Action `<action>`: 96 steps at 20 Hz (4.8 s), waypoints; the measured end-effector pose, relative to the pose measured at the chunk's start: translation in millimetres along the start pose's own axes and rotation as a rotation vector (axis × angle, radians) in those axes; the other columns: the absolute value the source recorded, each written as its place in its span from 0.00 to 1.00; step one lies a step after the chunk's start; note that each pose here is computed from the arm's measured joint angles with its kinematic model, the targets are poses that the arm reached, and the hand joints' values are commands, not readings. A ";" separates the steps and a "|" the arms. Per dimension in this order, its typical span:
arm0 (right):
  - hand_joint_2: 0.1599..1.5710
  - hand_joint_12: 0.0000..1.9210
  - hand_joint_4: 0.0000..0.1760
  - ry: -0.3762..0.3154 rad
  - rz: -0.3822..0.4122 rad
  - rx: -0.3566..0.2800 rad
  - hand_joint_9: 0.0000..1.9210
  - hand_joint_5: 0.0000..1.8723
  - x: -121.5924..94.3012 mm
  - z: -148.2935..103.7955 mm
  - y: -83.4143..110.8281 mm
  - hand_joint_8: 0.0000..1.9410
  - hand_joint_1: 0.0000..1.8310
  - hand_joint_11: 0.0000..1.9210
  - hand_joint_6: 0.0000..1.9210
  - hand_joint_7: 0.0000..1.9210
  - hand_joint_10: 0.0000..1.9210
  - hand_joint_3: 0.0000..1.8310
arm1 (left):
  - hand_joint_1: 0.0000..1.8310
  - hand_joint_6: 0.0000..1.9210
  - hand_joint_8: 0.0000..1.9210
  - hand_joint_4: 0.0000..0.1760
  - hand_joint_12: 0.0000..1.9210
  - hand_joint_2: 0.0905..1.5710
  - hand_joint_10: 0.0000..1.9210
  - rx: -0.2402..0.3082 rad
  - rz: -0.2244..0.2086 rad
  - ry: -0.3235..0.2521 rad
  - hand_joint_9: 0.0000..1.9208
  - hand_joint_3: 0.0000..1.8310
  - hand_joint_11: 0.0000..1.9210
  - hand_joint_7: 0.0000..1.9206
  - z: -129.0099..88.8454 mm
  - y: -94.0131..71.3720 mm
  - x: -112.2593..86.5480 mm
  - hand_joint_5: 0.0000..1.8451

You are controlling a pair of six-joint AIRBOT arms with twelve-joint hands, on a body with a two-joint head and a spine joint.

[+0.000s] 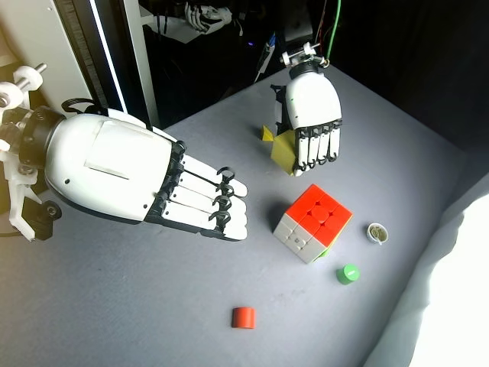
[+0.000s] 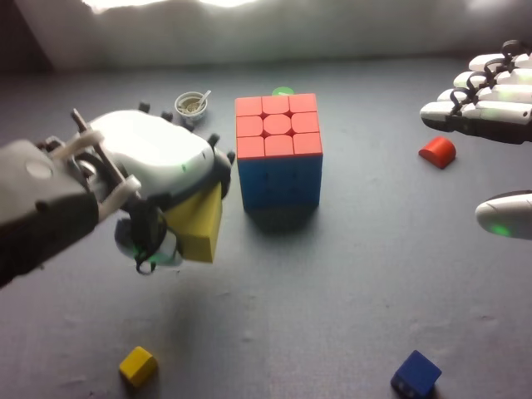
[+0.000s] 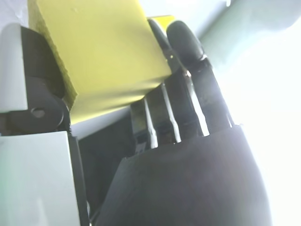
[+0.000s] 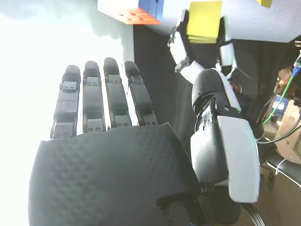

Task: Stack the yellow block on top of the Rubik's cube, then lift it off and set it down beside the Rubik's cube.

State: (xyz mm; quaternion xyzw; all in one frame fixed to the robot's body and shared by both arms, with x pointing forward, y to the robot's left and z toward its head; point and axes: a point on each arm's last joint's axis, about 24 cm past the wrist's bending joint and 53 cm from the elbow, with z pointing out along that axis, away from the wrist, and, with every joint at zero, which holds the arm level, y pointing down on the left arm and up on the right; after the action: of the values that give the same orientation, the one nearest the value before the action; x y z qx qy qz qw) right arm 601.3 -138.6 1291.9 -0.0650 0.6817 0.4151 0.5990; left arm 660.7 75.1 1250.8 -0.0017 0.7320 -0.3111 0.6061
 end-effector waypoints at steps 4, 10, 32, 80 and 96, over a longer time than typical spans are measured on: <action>0.80 0.00 0.00 0.000 0.000 0.000 0.04 0.05 -0.2 0.0 -0.1 0.00 0.00 0.00 0.01 0.06 0.00 0.00 | 0.67 0.40 0.65 0.00 0.78 0.70 0.56 -0.003 -0.013 -0.020 0.41 0.00 0.26 0.48 4.6 0.2 -20.3 0.56; 0.80 0.01 0.00 -0.002 0.000 -0.001 0.06 0.08 -0.5 0.0 0.2 0.01 0.00 0.02 0.01 0.09 0.01 0.00 | 0.66 0.50 0.68 0.00 0.79 0.72 0.57 0.006 -0.037 -0.049 0.40 0.00 0.24 0.46 10.2 -0.1 -50.1 0.50; 0.81 0.00 0.00 -0.004 0.003 -0.004 0.03 0.06 -1.4 0.1 1.0 0.00 0.00 0.00 0.00 0.05 0.00 0.00 | 0.66 0.49 0.69 0.00 0.80 0.72 0.59 0.006 -0.116 -0.116 0.38 0.00 0.23 0.46 54.8 -41.7 -74.4 0.50; 0.82 0.00 0.00 -0.008 0.006 -0.009 0.04 0.08 -1.9 0.3 2.6 0.00 0.00 0.00 0.00 0.07 0.00 0.00 | 0.52 0.01 0.04 0.00 0.65 0.75 0.16 0.007 -0.111 -0.120 0.29 0.00 0.05 0.34 95.3 -60.5 -70.8 0.31; 0.82 0.00 0.00 -0.009 0.011 -0.010 0.04 0.07 -2.1 0.3 2.8 0.01 0.00 0.00 0.01 0.07 0.01 0.00 | 0.28 0.00 0.00 0.00 0.25 0.61 0.00 0.001 -0.104 -0.110 0.09 0.00 0.00 0.09 95.9 -57.9 -65.2 0.07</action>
State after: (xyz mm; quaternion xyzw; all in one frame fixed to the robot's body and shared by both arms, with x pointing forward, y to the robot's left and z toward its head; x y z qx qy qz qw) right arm 600.5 -137.4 1295.2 -0.0624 0.6774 0.4221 0.5993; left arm 741.5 9.7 1328.2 -0.0566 0.6963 -0.3423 0.6283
